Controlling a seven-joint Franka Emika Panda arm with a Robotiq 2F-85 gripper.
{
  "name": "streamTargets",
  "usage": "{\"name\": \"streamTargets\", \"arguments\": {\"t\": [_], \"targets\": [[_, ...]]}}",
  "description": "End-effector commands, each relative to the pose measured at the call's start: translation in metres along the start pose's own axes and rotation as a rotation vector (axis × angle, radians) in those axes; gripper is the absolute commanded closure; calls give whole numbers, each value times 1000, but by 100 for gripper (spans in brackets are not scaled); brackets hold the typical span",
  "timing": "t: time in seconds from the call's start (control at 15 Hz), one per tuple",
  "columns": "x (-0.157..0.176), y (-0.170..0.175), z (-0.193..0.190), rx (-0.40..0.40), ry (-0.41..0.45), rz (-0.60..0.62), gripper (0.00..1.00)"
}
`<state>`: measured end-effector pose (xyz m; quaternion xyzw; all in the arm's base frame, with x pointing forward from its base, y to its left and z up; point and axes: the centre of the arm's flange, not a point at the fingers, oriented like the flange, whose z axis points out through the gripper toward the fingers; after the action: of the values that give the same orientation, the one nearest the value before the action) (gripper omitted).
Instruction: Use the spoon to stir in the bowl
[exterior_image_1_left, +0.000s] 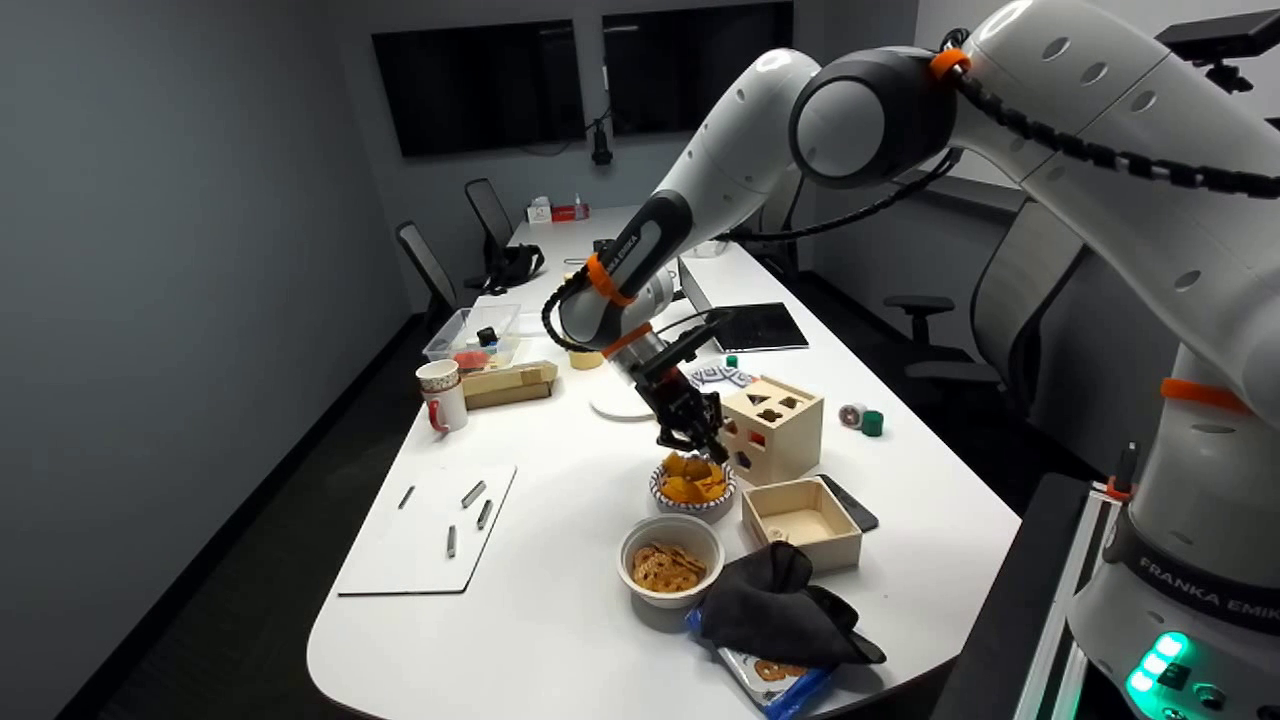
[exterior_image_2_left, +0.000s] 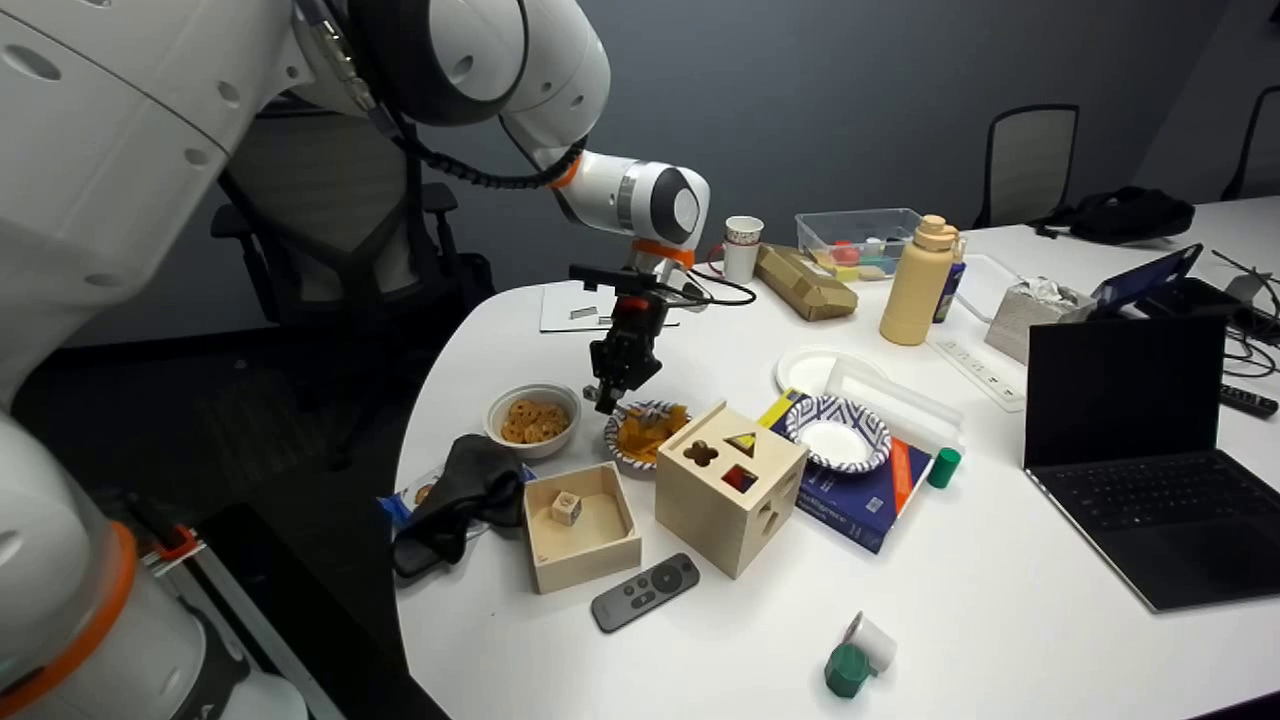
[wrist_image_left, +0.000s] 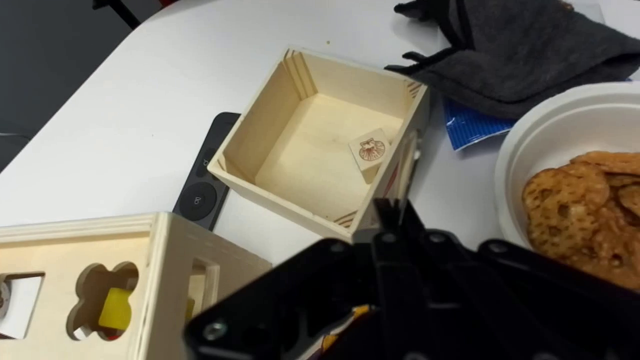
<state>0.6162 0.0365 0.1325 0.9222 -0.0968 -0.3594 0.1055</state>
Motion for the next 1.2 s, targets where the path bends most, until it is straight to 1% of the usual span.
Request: {"name": "streamTargets", "arguments": {"t": [0.0, 0.27, 0.4, 0.6, 0.93, 1.13], "targets": [[-3, 7, -10, 73, -19, -91, 99], [-6, 18, -13, 132, -77, -182, 99], [-7, 25, -13, 149, -131, -220, 99], [-10, 32, -9, 153, -225, -249, 99], [-10, 34, 3, 98, -366, -166, 99], [-3, 28, 13, 62, -368, -96, 99]]}}
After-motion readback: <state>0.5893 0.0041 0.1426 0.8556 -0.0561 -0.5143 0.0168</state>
